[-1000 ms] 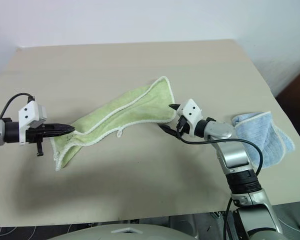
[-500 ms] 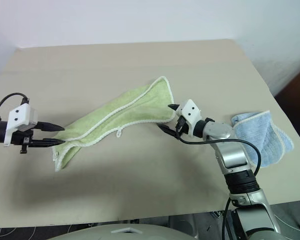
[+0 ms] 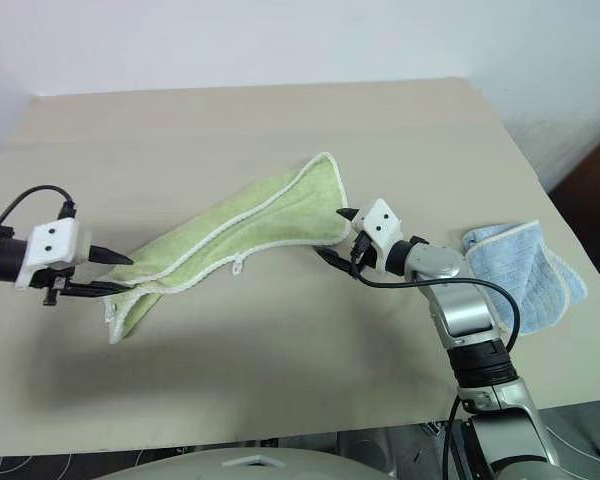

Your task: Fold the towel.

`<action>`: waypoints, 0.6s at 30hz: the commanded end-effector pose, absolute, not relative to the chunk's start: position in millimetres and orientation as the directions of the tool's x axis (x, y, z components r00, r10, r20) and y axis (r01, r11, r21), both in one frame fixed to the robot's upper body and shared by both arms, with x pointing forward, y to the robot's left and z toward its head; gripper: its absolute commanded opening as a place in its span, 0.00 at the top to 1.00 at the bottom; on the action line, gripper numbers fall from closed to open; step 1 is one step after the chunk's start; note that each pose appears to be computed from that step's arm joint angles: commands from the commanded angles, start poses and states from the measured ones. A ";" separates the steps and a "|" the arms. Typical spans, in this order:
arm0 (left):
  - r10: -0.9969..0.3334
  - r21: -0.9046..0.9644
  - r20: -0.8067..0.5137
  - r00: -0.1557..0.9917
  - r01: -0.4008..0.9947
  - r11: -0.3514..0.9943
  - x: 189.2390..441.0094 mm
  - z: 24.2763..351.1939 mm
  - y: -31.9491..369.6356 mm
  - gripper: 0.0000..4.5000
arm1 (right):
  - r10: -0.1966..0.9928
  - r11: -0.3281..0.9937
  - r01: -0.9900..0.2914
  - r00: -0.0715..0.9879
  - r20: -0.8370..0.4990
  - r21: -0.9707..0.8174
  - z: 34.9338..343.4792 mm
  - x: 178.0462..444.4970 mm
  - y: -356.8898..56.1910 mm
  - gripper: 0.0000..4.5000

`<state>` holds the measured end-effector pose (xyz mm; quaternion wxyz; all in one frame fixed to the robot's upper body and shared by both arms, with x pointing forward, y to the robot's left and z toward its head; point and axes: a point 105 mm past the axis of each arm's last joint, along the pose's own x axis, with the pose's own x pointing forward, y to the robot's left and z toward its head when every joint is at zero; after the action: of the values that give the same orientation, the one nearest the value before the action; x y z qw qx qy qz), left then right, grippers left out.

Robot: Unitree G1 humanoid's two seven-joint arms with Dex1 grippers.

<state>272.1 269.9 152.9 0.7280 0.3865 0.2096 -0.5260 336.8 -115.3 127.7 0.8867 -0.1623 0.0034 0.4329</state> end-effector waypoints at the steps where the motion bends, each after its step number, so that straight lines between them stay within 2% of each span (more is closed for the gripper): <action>1: -0.595 0.363 -0.721 0.355 0.925 0.112 270.1 154.3 269.7 0.50 | 0.779 0.563 -0.762 0.619 -0.104 -0.321 140.9 335.7 -111.5 0.00; 6: -0.567 0.402 -0.734 0.373 0.912 0.079 272.5 149.3 273.8 0.50 | 0.782 0.557 -0.765 0.614 -0.106 -0.324 141.6 336.1 -111.0 0.00; 9: -0.558 0.440 -0.713 0.424 0.891 0.114 280.7 148.7 276.2 0.63 | 0.787 0.550 -0.769 0.608 -0.104 -0.326 143.0 336.0 -109.1 0.00; 14: -0.587 0.456 -0.677 0.444 0.879 0.139 283.1 152.4 275.6 1.00 | 0.791 0.544 -0.772 0.603 -0.105 -0.329 144.1 335.8 -108.6 0.00; 18: -0.629 0.440 -0.636 0.447 0.879 0.180 281.9 157.1 273.7 1.00 | 0.796 0.532 -0.771 0.596 -0.103 -0.350 149.4 336.6 -107.6 0.00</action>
<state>280.4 273.6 143.0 0.7373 0.4047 0.1821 -0.5093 336.4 -113.5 129.5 0.8822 -0.1657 0.0019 0.4406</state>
